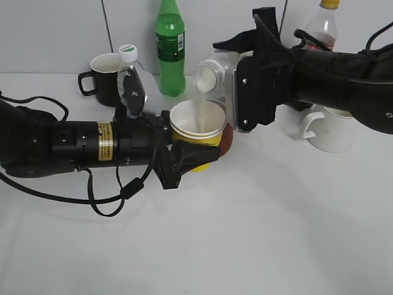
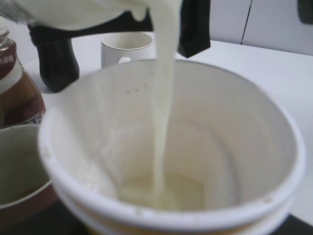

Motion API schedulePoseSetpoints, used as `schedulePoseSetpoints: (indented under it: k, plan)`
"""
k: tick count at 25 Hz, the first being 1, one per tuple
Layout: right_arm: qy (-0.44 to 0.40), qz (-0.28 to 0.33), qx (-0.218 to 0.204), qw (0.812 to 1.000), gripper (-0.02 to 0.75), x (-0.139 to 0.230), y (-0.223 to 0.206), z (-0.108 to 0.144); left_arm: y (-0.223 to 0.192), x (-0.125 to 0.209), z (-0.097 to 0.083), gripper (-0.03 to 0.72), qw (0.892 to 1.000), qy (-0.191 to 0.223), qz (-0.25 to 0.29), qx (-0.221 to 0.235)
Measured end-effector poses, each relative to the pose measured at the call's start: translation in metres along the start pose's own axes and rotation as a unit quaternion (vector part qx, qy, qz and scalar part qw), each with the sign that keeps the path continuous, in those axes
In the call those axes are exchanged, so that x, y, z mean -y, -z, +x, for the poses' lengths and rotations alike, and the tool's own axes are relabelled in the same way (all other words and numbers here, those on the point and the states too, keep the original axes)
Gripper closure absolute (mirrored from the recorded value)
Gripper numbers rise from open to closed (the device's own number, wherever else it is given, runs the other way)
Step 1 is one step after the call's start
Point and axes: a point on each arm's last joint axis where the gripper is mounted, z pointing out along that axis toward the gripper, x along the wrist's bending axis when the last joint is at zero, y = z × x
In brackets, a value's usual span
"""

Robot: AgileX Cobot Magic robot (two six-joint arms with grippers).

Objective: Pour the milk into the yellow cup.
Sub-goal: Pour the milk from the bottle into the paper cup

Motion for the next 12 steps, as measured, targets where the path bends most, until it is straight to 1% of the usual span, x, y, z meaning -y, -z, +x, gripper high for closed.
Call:
schedulePoseSetpoints:
  k: [4,8,10,12]
  plan:
    - [-0.063,0.000,0.000,0.998,0.289,0.0000,0.0000,0.0000,0.0000,-0.0008,-0.0003,0.275,1.000,0.000,-0.004,0.001]
    - [-0.126,0.000,0.000,0.992,0.289,0.0000,0.0000,0.0000,0.0001,-0.0040,-0.0014,0.275,1.000,0.002,-0.022,0.008]
    - [-0.172,0.000,0.000,0.985,0.289,0.0000,0.0000,0.0000,0.0007,-0.0046,-0.0001,0.275,1.000,0.005,-0.026,0.004]
    - [-0.236,0.000,0.003,0.972,0.289,0.0000,0.0000,-0.0006,0.0035,-0.0052,0.0043,0.275,0.999,0.009,-0.031,-0.006]
